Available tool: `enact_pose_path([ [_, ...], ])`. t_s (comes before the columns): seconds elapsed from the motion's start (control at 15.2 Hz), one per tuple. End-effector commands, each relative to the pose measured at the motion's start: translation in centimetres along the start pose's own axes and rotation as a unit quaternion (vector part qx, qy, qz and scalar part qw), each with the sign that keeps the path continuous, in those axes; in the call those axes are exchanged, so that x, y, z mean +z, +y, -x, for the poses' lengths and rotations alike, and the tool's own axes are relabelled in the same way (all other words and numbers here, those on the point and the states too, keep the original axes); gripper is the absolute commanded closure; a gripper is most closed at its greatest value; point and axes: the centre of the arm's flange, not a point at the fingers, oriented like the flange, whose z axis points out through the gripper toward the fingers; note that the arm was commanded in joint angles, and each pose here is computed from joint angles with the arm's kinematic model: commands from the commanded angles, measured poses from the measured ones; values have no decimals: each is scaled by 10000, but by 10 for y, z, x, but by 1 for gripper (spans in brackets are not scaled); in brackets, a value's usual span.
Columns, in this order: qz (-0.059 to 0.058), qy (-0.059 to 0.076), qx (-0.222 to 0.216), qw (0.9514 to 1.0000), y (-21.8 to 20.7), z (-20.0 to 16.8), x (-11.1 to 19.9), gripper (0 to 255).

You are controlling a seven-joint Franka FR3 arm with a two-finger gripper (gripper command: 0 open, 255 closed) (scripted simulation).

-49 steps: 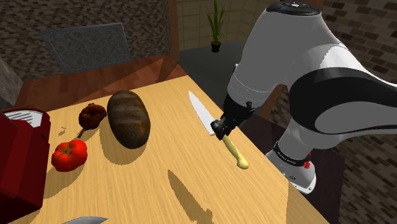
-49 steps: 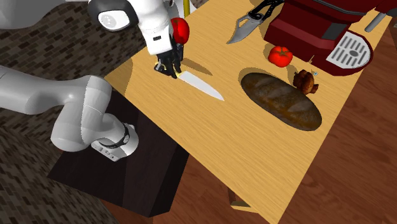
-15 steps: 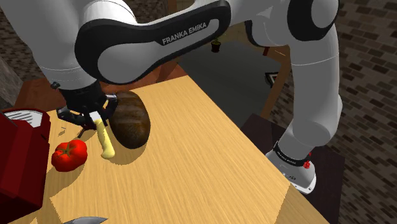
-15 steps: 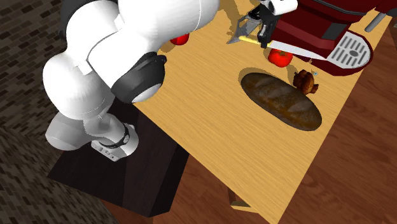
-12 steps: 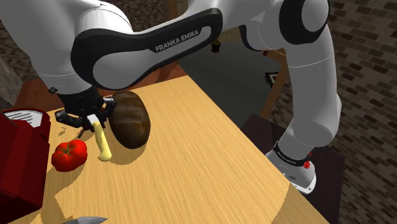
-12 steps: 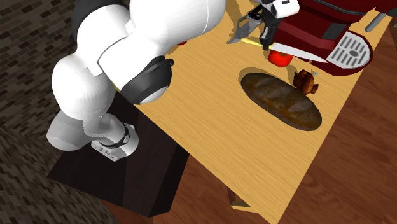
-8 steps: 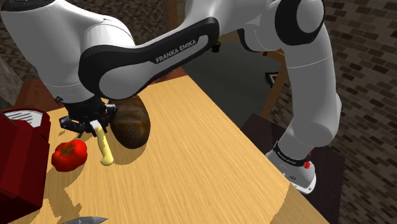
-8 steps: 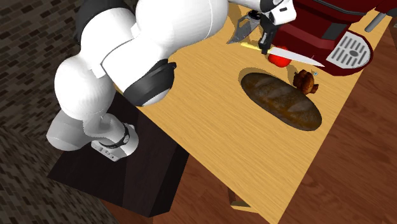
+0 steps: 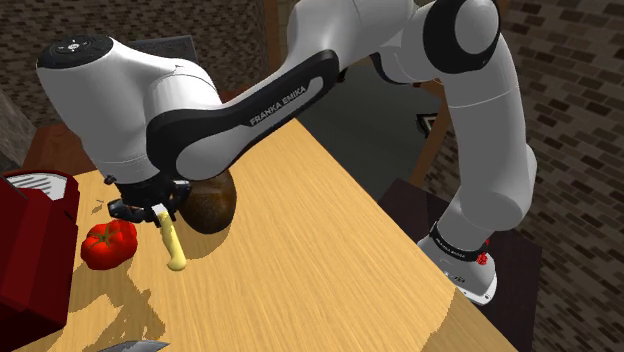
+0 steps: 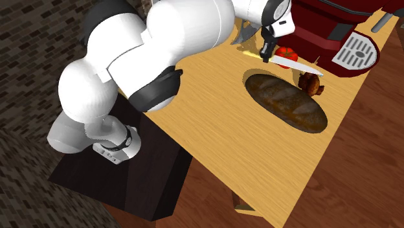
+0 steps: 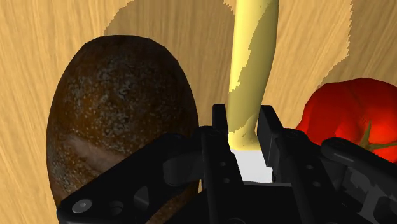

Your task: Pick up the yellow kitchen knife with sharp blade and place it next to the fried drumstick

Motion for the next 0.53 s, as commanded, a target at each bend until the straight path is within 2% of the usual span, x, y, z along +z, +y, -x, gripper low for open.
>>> enact_pose_path([
  [0.0,-1,1,0,10000,0,3,10,255],
  [0.46,-1,1,0,10000,3,9,47,255],
])
